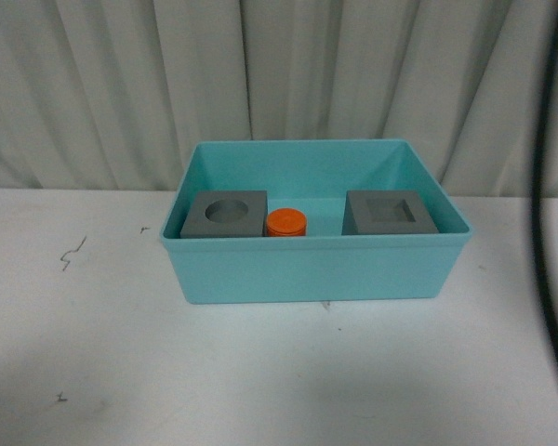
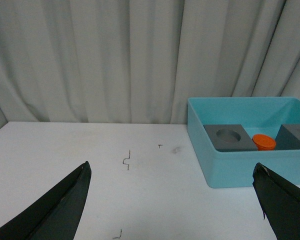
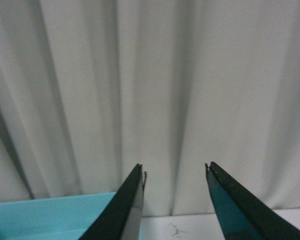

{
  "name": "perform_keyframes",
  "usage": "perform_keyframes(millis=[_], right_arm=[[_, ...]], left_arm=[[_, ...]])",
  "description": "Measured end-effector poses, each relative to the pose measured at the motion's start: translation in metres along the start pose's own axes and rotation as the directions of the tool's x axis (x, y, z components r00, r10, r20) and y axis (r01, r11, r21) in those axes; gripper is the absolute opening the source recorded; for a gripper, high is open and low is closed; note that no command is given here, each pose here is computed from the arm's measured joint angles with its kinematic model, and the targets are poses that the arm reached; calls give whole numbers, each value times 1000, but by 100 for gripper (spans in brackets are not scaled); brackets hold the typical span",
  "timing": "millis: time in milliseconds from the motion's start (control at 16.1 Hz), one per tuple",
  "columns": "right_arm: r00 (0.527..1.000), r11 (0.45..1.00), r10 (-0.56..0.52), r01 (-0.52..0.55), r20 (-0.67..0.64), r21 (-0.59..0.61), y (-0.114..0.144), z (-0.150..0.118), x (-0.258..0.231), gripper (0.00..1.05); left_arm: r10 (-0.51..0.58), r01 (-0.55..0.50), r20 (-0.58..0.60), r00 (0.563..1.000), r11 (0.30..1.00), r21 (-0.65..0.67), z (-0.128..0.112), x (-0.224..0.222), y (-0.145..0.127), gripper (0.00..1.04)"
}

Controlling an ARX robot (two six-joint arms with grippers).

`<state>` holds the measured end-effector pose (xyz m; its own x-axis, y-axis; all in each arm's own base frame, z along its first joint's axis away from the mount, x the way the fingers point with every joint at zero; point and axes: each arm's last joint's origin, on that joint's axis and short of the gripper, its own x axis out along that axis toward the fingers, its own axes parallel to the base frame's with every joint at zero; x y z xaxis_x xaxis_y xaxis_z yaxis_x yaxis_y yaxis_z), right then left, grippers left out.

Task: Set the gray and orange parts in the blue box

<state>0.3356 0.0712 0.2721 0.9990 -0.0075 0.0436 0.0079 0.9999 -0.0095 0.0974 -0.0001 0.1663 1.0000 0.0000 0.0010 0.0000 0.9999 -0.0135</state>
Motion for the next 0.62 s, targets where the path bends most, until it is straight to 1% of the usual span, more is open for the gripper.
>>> perform_keyframes(millis=[62, 124, 186, 249, 311, 435, 621], right_arm=[[999, 1000, -24, 24, 39, 11, -15, -2, -24, 33], [1000, 1000, -10, 10, 26, 8, -22, -16, -44, 21], [1000, 1000, 12, -12, -27, -3, -26, -38, -61, 8], [997, 1000, 23, -23, -68, -8, -32, -55, -75, 2], [998, 1000, 10, -10, -68, -8, -39, -60, -87, 2], [1000, 1000, -8, 8, -27, -3, -50, -61, -112, 2], [998, 1000, 14, -14, -60, -6, -56, -77, -137, 2]], left_arm=[[-1, 1, 0, 1000, 1000, 0, 0, 0, 0, 98], [-1, 1, 0, 1000, 1000, 0, 0, 0, 0, 98], [-1, 1, 0, 1000, 1000, 0, 0, 0, 0, 98], [0, 0, 0, 1000, 1000, 0, 0, 0, 0, 98], [0, 0, 0, 1000, 1000, 0, 0, 0, 0, 98], [-1, 1, 0, 1000, 1000, 0, 0, 0, 0, 98], [0, 0, 0, 1000, 1000, 0, 0, 0, 0, 98]])
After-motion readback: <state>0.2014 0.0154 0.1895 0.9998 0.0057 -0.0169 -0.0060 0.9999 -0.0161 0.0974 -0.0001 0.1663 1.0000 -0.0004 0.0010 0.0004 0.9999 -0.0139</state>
